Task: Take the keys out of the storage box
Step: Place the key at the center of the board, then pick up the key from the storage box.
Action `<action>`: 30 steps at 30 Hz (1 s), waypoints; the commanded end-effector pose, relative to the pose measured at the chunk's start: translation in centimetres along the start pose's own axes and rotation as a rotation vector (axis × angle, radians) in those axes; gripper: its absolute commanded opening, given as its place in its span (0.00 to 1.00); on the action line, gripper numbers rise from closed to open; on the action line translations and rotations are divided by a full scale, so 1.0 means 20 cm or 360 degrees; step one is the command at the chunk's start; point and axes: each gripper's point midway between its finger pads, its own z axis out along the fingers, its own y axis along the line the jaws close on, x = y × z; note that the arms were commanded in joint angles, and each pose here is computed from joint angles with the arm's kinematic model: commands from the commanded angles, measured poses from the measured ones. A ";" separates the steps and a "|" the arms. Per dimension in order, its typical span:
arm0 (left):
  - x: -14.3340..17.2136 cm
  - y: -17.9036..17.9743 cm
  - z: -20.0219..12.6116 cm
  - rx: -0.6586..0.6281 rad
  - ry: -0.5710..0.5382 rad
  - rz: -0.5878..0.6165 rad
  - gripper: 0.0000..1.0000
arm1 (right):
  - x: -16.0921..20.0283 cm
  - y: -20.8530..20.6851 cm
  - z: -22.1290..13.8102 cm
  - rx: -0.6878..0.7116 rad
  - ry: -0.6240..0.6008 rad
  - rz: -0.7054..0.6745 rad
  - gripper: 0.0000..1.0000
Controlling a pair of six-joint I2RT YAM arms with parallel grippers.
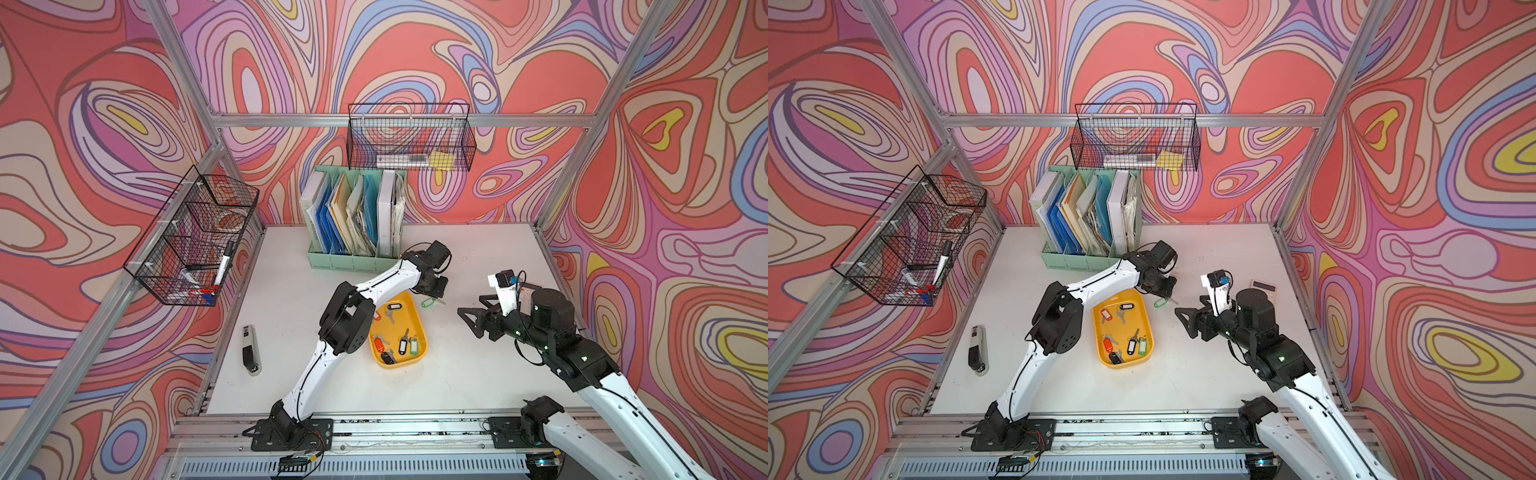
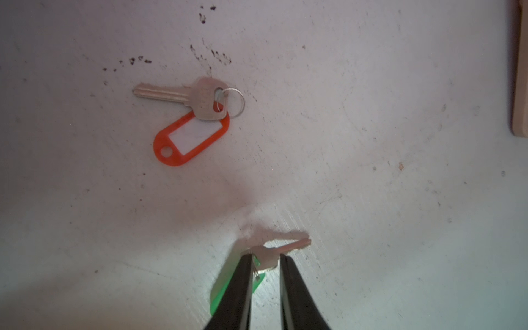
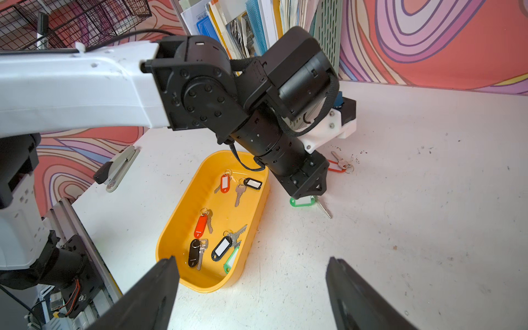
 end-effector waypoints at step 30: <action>0.43 0.41 -0.66 -0.0119 -0.0074 -0.0374 0.47 | 0.09 -0.08 -0.02 0.0144 0.0073 -0.0013 0.86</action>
